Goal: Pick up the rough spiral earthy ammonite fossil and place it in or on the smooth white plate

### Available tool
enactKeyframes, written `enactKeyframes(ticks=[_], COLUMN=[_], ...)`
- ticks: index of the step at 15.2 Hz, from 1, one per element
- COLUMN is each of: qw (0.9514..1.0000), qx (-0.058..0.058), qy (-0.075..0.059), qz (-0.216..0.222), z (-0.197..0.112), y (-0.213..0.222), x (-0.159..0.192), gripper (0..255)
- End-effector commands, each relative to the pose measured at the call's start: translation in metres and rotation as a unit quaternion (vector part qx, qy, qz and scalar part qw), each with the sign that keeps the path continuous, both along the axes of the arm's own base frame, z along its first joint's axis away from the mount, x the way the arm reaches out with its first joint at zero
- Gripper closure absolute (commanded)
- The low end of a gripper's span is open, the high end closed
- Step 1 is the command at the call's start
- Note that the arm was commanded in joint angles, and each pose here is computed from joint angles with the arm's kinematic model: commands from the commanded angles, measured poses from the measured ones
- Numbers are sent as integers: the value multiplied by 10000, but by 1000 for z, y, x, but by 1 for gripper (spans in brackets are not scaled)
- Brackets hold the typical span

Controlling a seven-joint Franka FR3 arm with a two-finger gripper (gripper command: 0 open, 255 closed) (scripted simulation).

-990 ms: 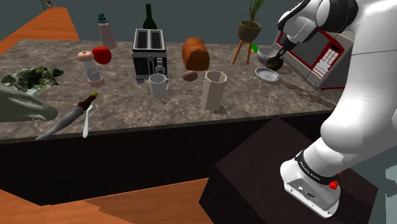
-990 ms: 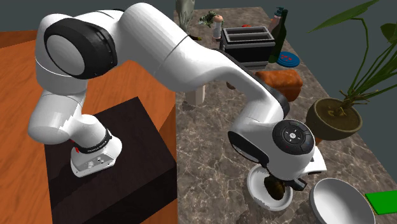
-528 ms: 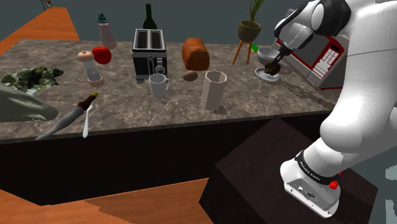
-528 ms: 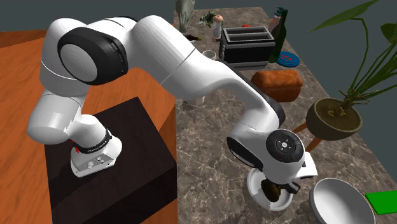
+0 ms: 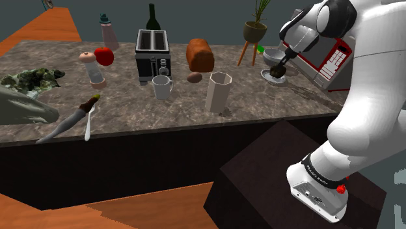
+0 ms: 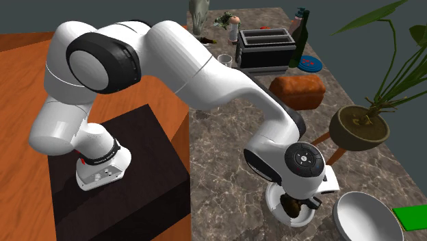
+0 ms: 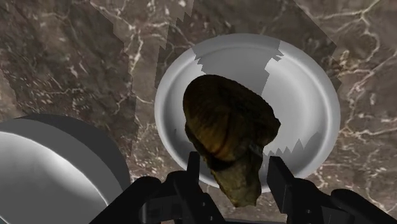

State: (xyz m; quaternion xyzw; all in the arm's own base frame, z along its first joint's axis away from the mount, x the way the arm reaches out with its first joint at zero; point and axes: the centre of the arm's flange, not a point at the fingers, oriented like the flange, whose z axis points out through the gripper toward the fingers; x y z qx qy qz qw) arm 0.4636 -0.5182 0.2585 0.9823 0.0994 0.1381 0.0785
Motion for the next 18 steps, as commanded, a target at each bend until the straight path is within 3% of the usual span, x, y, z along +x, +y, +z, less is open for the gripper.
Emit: enactKeyframes(ticks=[1, 6, 10, 18], qw=[10000, 10000, 10000, 10000], qx=[-3, -3, -3, -3], qy=[-3, -3, -3, -3], qz=[0, 0, 0, 0], z=[0, 0, 48, 48], y=[0, 0, 6, 6], x=[0, 0, -14, -14], gripper=[0, 0, 0, 0])
